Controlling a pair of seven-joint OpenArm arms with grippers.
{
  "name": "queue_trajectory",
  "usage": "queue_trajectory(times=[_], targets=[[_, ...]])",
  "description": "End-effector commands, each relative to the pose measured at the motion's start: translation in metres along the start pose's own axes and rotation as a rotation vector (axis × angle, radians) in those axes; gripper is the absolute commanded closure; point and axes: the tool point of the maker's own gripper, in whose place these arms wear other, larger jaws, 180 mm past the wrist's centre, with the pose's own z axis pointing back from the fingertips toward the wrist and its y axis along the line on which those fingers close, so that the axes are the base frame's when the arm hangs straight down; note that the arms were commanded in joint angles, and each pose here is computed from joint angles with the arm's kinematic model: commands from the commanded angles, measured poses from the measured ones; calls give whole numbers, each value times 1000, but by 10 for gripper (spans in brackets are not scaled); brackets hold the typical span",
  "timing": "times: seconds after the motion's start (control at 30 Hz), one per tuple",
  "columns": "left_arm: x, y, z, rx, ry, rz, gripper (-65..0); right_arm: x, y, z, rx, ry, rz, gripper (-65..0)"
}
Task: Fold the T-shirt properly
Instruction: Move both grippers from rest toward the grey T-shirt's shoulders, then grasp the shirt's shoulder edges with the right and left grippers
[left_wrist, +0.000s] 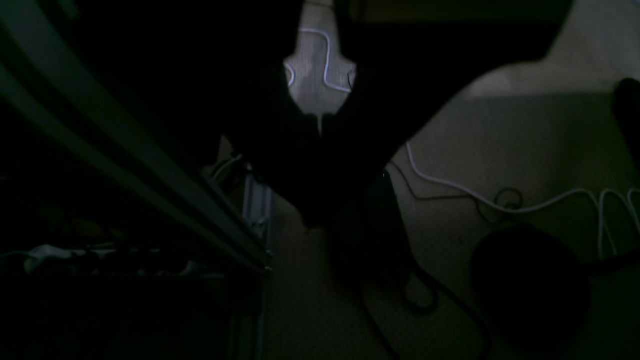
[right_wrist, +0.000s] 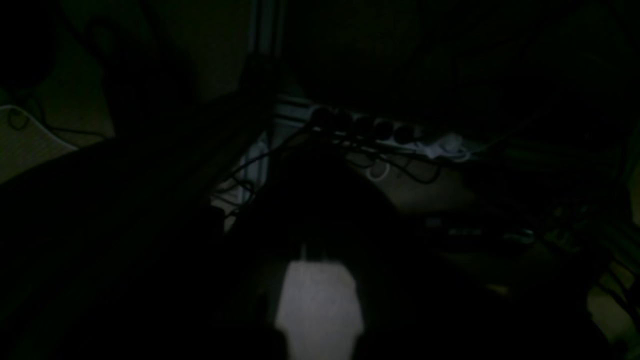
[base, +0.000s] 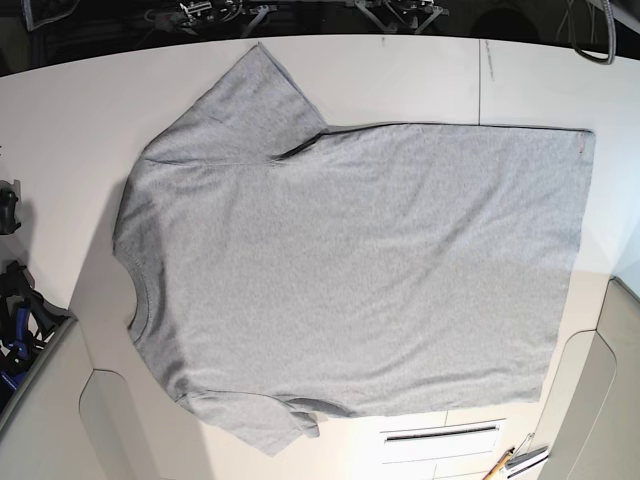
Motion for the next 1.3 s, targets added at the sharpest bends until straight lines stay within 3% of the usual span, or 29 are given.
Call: queue_trajectory(times=[0.0,0.37,0.6,0.73,0.87,1.03,1.13,1.27], targets=[[-9,4,3,8,-1,-4,0,0,-5,1,-10,-14,0,0],[-74,47,46,-18,-5,29,0,-48,-28,32,-11,-36,22,0],[-99,81,101,-82,-46,39,0,-89,-28,85,38,-66,50,0],[-85,110,136,-78,-121,49,0,-89,-25,127,59,-123,72,0],[-54,137,175,-100,-204,16,0,-69,-32,175,9,-188,51,0],[-1,161,223,-191,-288,29,0,2,-46,243,-17,-385,-9,0],[31,163,249,-282,-333,59,0,51,-61,279,-26,-506,-104,0],[63,189,268,-257,-376,166,0,94,-81,306,19,-599,-291,0]])
